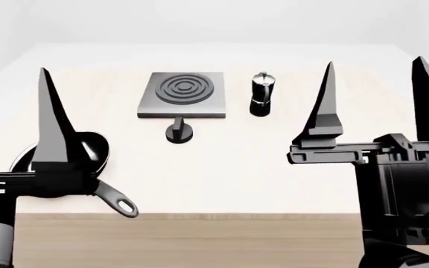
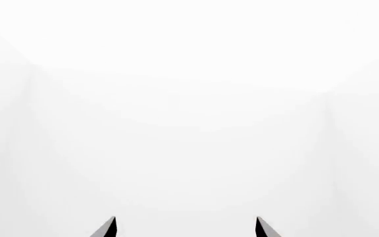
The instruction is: Turn on the stove and put the moka pot on it.
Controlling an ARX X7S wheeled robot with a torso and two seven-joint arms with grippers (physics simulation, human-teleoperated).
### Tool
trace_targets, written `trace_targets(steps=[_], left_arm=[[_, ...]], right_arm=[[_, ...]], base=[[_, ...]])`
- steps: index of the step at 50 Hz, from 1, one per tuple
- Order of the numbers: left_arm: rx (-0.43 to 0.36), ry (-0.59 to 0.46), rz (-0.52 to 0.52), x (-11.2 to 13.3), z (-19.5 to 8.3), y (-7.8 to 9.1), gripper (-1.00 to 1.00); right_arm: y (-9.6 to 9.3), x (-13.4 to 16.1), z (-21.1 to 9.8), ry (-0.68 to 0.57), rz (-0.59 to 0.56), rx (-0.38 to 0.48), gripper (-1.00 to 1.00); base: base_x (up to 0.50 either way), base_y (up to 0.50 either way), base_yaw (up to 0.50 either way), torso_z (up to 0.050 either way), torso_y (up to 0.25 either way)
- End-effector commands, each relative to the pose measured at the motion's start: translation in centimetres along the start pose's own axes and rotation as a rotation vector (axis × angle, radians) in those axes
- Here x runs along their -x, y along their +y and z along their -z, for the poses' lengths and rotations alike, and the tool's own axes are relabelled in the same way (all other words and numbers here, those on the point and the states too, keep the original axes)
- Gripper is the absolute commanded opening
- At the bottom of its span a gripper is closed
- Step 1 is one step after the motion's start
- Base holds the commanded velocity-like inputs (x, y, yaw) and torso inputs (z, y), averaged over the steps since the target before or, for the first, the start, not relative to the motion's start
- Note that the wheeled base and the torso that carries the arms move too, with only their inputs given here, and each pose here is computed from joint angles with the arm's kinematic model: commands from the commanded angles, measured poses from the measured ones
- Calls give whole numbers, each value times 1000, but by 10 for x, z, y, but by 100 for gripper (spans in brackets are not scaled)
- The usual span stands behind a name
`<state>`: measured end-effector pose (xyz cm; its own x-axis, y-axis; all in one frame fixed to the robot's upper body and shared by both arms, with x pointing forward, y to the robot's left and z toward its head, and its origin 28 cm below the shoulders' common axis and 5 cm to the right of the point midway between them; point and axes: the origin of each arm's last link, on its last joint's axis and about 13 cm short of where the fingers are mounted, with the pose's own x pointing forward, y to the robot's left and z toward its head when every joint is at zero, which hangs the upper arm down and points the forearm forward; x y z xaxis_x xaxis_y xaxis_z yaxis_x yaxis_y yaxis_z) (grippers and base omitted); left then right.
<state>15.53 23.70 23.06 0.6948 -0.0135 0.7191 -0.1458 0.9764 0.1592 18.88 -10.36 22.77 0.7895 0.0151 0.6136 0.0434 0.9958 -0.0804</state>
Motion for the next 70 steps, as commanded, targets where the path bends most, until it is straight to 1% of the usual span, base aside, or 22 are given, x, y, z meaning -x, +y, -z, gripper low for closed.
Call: trace_targets(steps=[1,12,17,25,52,70], left_arm=[[-10,26,-10,4,0,2,100],[-5,30,-13,4,0,1,100],[-3,28,-14,5,0,1,100],[0,23,-16,5,0,2,100],[8,28,-12,5,0,1,100],[11,31,-11,5,0,1,100]], right_arm=[[1,2,0,-6,-2,-3,100],[1,2,-2,-12,-3,-11,100],[1,1,-3,-24,1,0,100],[3,1,-4,-28,-3,25,100],[4,0,-2,-22,-11,12,100],[5,0,2,-6,-14,8,100]], base=[[0,0,0,50,47],[0,0,0,50,45],[0,0,0,50,28],[0,47,0,0,0],[0,251,0,0,0],[24,7,0,0,0]])
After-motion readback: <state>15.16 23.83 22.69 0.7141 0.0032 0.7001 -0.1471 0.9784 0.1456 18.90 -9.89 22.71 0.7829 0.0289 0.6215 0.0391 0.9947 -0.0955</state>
